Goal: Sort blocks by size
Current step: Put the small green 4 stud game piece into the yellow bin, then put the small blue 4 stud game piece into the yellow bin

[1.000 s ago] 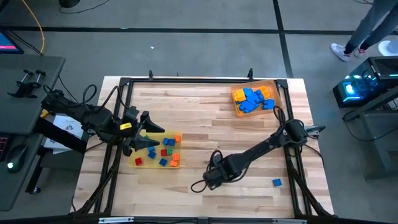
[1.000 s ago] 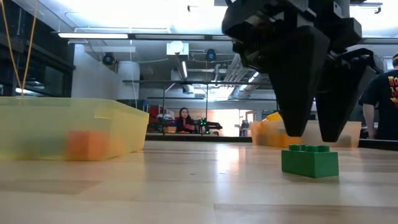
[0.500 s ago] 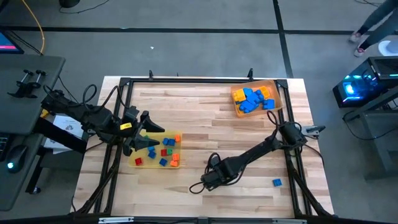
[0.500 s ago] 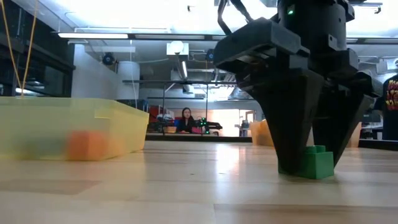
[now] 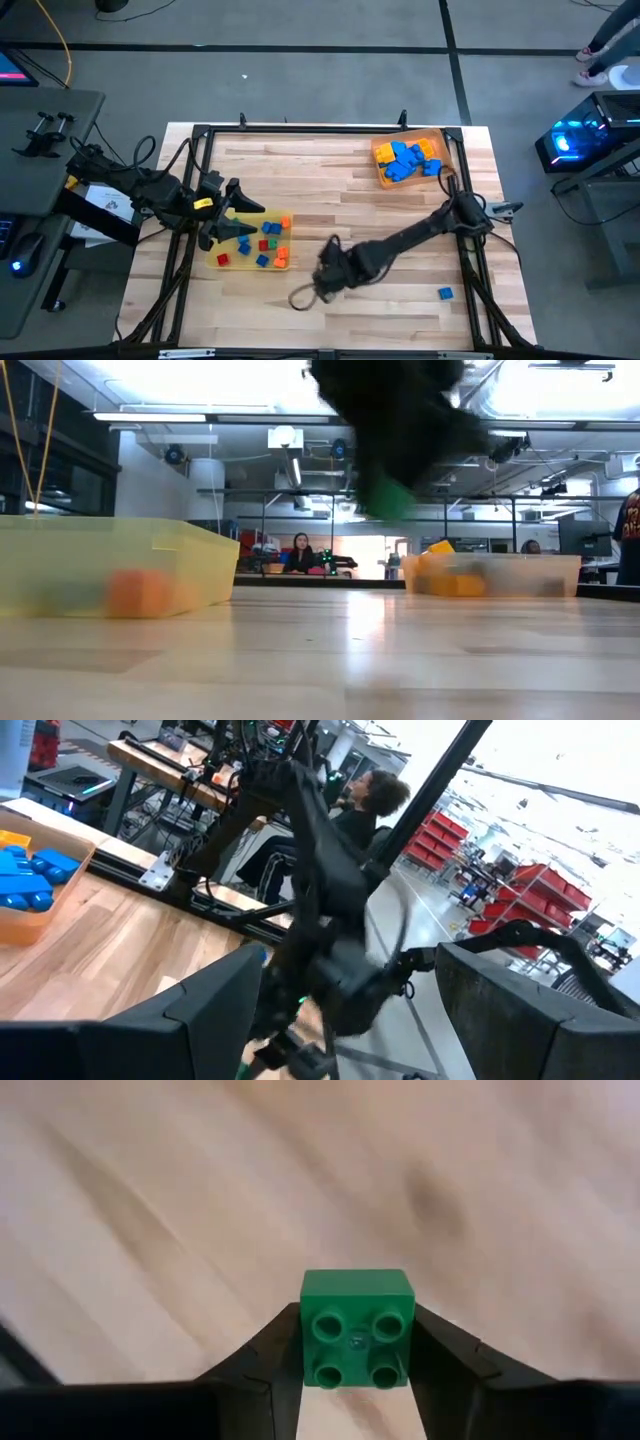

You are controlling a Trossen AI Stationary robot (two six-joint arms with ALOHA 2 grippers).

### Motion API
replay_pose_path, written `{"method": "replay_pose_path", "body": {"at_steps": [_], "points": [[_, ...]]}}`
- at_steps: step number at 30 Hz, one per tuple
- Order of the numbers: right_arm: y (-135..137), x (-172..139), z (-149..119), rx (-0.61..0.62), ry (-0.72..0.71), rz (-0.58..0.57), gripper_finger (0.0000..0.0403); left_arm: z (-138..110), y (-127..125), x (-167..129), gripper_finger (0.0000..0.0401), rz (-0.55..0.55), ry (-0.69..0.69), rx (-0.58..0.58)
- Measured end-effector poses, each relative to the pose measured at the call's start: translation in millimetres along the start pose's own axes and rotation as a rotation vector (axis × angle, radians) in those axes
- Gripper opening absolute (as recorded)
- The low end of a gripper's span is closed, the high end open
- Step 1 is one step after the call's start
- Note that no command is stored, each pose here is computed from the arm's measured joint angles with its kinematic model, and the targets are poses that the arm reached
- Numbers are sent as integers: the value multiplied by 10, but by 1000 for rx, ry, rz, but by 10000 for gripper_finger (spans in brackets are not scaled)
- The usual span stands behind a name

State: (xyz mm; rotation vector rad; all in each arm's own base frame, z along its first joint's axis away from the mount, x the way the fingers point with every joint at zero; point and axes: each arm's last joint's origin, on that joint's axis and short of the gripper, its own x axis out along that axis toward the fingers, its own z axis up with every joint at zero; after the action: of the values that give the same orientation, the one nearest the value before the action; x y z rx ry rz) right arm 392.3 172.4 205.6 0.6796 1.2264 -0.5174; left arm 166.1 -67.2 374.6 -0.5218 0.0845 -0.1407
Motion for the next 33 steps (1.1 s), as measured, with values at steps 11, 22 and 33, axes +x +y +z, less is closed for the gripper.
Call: {"method": "replay_pose_path", "body": {"at_steps": [11,22,33], "points": [[362,-452,1010,-109,-606,461,141,-12,5,12,287,9,7,-15],[243,-477,1303,-126,-642,504,301,0,9,13,287,26,-14,-17],[-468,-726,493,-337,-168,-144,306,-3,14,12,287,32,-9,38]]}}
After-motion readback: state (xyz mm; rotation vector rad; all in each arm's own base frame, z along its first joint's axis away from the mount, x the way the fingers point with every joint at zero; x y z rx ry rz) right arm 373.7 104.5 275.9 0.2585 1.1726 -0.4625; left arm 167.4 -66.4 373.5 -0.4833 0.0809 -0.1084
